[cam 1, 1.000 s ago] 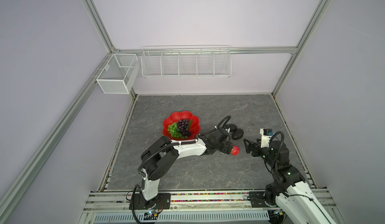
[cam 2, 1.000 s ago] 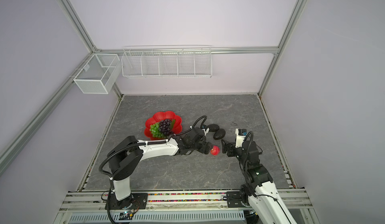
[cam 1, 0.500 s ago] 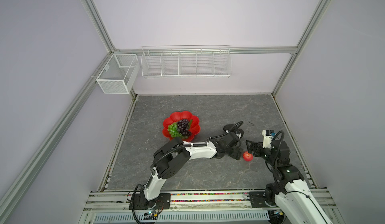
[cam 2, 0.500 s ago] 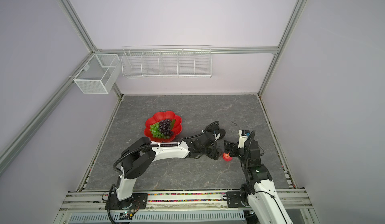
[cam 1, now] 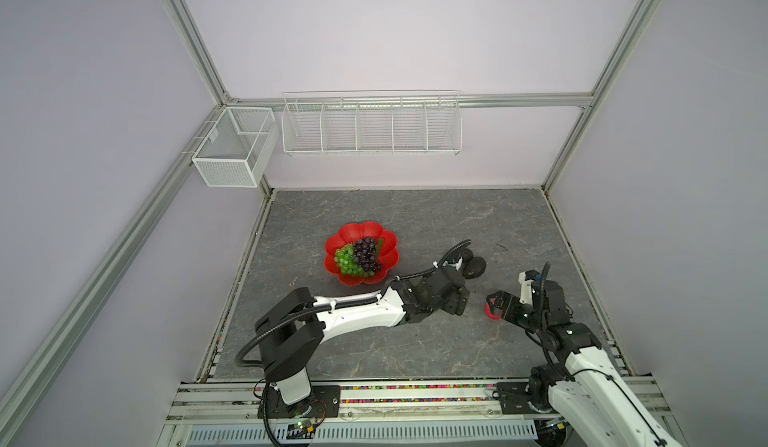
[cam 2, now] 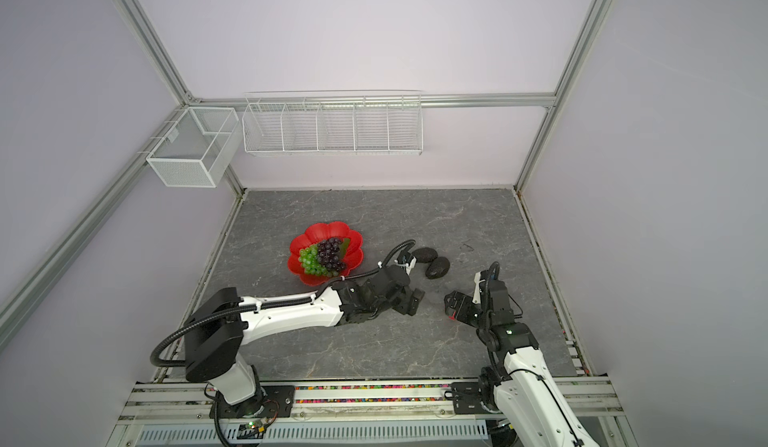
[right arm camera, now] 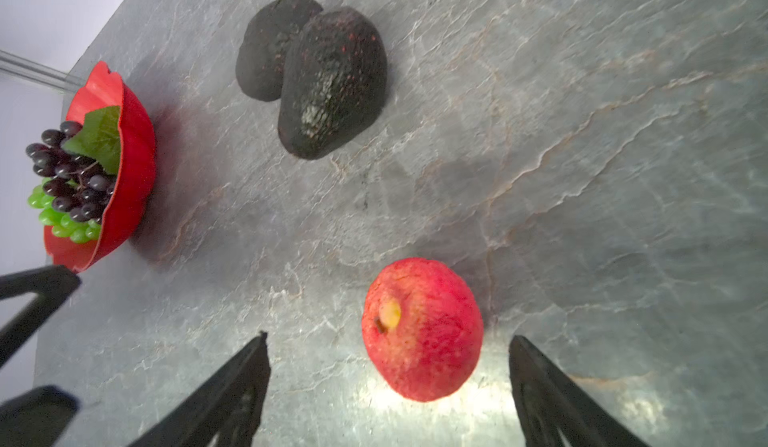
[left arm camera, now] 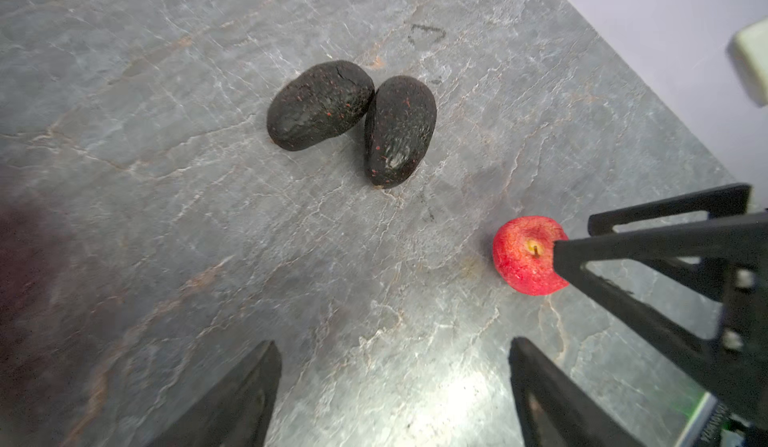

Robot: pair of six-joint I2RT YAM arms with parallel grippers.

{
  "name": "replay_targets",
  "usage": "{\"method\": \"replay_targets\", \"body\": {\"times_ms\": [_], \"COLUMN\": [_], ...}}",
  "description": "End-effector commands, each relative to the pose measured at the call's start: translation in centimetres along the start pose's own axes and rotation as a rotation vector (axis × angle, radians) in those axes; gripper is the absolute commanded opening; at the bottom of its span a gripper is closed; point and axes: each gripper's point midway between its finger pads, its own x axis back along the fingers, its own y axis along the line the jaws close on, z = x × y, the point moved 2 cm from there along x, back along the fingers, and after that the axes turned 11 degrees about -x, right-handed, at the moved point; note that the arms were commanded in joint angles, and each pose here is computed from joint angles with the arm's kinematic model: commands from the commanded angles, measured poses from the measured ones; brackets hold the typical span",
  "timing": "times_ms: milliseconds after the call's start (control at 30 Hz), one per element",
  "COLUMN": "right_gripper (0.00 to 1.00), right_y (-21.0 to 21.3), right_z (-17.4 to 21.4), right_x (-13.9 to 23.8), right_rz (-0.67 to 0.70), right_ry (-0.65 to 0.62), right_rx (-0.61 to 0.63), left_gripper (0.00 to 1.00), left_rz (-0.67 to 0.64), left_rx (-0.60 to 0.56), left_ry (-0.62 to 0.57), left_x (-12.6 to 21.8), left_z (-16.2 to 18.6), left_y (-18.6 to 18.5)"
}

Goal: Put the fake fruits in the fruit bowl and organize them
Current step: 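Grasp the red apple with the right gripper while the left gripper withdraws, then carry the apple with the right gripper into the bowl and release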

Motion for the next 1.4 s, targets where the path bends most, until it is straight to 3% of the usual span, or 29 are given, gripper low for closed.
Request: {"method": "replay_targets", "body": {"times_ms": [0, 133, 167, 267, 467, 667, 767, 900, 1033, 1133, 1233, 1367], "right_gripper": [0.91, 0.96, 0.95, 0.95, 1.0, 0.91, 0.79, 0.72, 0.54, 0.49, 0.46, 0.46], "right_y": [-1.1, -1.9, -2.1, -2.7, -1.4, -0.8, -1.2, -1.3, -1.0, -0.8, 0.7, 6.2], "right_z": [1.7, 2.5, 2.4, 2.0, 0.4, 0.4, 0.9, 1.2, 0.9, 0.8, 0.7, 0.5], "right_x": [0.5, -0.4, -0.7, -1.6, -2.3, -3.9, -4.2, -4.3, -4.0, -4.1, -4.3, -3.7], "right_rz": [0.075, 0.177, 0.211, 0.281, 0.291, 0.308, 0.335, 0.342, 0.347, 0.342, 0.266, 0.067], "right_ry": [0.044, 0.062, 0.058, 0.037, 0.005, 0.047, 0.072, 0.075, 0.057, 0.054, 0.049, 0.024], "right_rx": [-0.008, 0.017, 0.032, 0.059, 0.084, 0.106, 0.11, 0.112, 0.133, 0.148, 0.198, 0.316], "left_gripper": [0.88, 0.92, 0.99, 0.99, 0.99, 0.99, 0.99, 0.99, 0.99, 0.99, 0.99, 0.99], "left_rz": [0.019, 0.067, 0.063, 0.044, 0.0, -0.004, -0.002, -0.012, -0.032, -0.057, -0.081, -0.154], "left_rx": [-0.014, 0.033, 0.042, 0.054, 0.073, 0.087, 0.093, 0.086, 0.078, 0.074, 0.076, 0.107], "left_ry": [0.037, -0.042, -0.066, -0.129, -0.154, -0.162, -0.167, -0.186, -0.193, -0.195, -0.2, -0.192], "left_x": [2.3, 5.8, 6.8, 9.3, 12.2, 12.7, 12.9, 13.3, 13.7, 14.2, 14.7, 15.7], "left_z": [1.8, 2.2, 2.3, 2.6, 4.1, 5.4, 5.5, 5.2, 5.0, 5.0, 5.1, 5.5], "left_y": [0.9, 2.0, 2.5, 4.3, 7.2, 7.8, 7.8, 8.0, 8.4, 8.9, 9.4, 11.1]}}
